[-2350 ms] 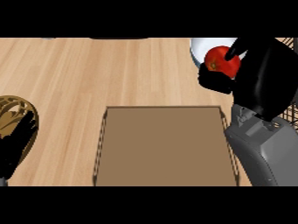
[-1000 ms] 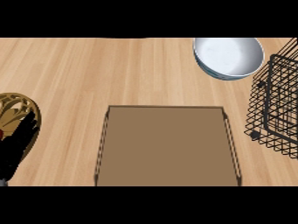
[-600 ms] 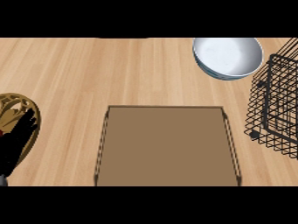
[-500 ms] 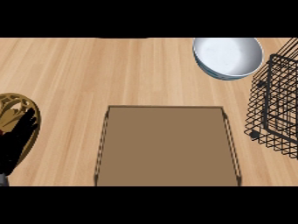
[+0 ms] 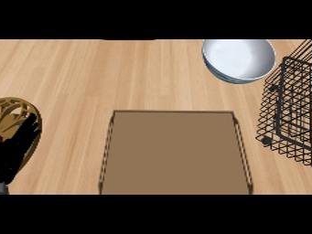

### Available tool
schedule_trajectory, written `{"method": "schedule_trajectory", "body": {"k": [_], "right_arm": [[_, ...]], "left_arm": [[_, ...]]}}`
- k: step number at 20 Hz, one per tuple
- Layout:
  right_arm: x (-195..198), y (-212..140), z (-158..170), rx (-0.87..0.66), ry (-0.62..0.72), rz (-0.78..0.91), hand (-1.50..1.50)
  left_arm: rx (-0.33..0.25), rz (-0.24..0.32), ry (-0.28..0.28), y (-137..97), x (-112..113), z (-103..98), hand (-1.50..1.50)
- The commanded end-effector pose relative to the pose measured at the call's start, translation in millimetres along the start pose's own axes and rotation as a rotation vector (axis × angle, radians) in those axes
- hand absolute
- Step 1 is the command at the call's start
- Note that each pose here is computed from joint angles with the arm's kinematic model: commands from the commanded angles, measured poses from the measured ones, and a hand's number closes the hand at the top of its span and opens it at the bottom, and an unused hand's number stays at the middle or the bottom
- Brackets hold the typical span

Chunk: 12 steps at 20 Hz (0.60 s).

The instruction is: Pick the tomato from the tray and place it in the tiered basket

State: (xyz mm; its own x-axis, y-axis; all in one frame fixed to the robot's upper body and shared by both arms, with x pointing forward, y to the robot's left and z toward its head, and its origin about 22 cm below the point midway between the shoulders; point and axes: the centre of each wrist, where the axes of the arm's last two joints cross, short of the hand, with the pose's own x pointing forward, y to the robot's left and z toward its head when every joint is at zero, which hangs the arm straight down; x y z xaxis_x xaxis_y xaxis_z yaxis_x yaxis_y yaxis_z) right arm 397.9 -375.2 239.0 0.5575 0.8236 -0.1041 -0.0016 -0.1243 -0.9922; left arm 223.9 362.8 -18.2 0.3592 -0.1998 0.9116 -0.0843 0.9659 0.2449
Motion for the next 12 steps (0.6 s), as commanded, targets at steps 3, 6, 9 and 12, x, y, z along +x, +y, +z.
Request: {"method": "schedule_trajectory", "body": {"k": [3,6,9,12], "right_arm": [[-11.1,24.5,-7.1,0.118,0.194,-0.097,-1.5],[-4.2,13.3,-6.8,0.077,0.153,-0.146,-1.5],[-44.5,-4.5,-7.9,-0.027,0.119,-0.226,-1.5],[-37.3,-45.6,-0.1,-0.169,0.136,-0.384,-1.5]], "left_arm": [[0.026,-0.007,-0.001,4.1,-3.9,9.2,0.0],[-0.013,0.003,0.004,-11.6,14.9,5.3,0.0],[0.008,-0.008,0.018,4.8,4.2,5.2,0.0],[0.021,-0.01,-0.013,9.6,2.3,2.9,0.0]]}}
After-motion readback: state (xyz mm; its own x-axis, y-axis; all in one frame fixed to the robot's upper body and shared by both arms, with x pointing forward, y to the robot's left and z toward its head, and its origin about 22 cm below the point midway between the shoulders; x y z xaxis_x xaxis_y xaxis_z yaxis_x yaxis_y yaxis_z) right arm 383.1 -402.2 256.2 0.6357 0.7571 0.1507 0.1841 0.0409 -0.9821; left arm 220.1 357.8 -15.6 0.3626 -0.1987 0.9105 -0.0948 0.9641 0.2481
